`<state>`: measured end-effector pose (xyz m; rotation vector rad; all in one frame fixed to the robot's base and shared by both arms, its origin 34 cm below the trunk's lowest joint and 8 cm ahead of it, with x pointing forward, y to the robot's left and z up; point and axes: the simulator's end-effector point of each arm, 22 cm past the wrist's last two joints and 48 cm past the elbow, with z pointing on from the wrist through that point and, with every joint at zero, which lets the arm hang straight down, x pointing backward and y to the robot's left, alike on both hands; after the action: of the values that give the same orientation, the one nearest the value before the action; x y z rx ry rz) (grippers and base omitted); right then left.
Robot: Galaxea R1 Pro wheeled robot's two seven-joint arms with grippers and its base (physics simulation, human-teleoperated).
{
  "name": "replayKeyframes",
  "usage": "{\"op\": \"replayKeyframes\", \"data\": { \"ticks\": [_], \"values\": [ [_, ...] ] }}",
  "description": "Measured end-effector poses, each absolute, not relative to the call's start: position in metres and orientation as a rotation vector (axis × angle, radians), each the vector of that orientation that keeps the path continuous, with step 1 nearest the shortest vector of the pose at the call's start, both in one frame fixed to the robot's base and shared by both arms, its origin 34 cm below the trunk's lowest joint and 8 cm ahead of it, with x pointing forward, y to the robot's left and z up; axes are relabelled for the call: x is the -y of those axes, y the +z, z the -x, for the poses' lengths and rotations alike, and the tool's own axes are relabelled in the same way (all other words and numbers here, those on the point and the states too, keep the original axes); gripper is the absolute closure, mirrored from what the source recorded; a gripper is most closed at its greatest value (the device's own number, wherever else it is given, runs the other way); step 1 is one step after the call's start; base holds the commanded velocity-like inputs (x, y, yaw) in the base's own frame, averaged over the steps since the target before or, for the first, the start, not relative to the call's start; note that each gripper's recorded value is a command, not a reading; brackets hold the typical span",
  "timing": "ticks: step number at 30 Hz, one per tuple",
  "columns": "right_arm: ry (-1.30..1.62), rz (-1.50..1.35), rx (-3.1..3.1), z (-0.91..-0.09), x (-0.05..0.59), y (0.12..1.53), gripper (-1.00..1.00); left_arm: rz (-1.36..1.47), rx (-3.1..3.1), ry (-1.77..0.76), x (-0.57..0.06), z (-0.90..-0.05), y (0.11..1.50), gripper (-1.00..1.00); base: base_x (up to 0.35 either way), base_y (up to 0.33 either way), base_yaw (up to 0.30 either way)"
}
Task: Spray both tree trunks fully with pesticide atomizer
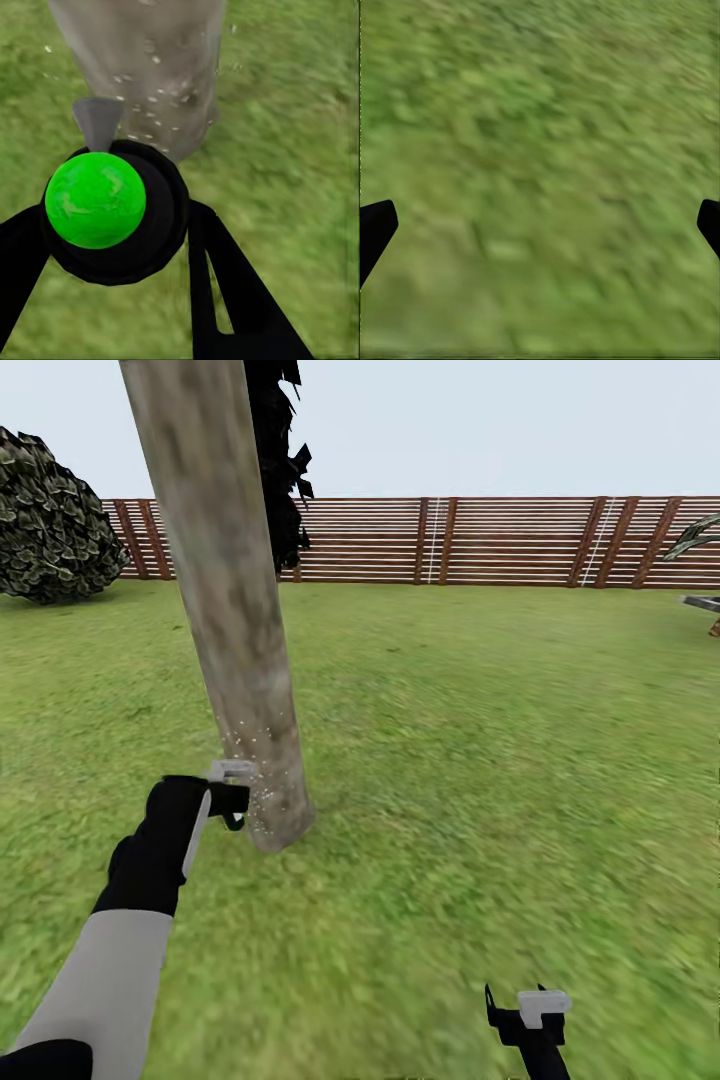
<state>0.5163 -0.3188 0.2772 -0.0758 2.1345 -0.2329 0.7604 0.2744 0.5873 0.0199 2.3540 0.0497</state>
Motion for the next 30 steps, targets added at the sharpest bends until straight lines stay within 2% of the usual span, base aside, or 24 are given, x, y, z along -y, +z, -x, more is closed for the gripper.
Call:
{"op": "replayKeyframes", "data": {
  "ticks": [6, 17, 26, 30],
  "values": [
    [-0.233, 0.076, -2.134, -0.516, 0.319, 0.277, -1.00, -0.080, -2.340, 0.010, -0.233, -0.764, 0.594, 1.00, -0.113, 0.000, 0.000],
    [-0.233, 0.076, -2.134, -0.516, 0.319, 0.277, -1.00, 0.012, -2.307, 0.089, -0.296, -0.766, 0.609, 1.00, -0.002, 0.000, 0.000],
    [-0.232, 0.077, -2.134, -0.516, 0.318, 0.277, -1.00, -0.051, -2.240, -0.079, -0.206, -0.780, 0.645, 1.00, 0.000, 0.000, 0.000],
    [-0.232, 0.077, -2.134, -0.516, 0.319, 0.277, -1.00, -0.060, -2.236, -0.056, -0.208, -0.781, 0.647, 1.00, 0.000, 0.000, 0.000]
  ]
}}
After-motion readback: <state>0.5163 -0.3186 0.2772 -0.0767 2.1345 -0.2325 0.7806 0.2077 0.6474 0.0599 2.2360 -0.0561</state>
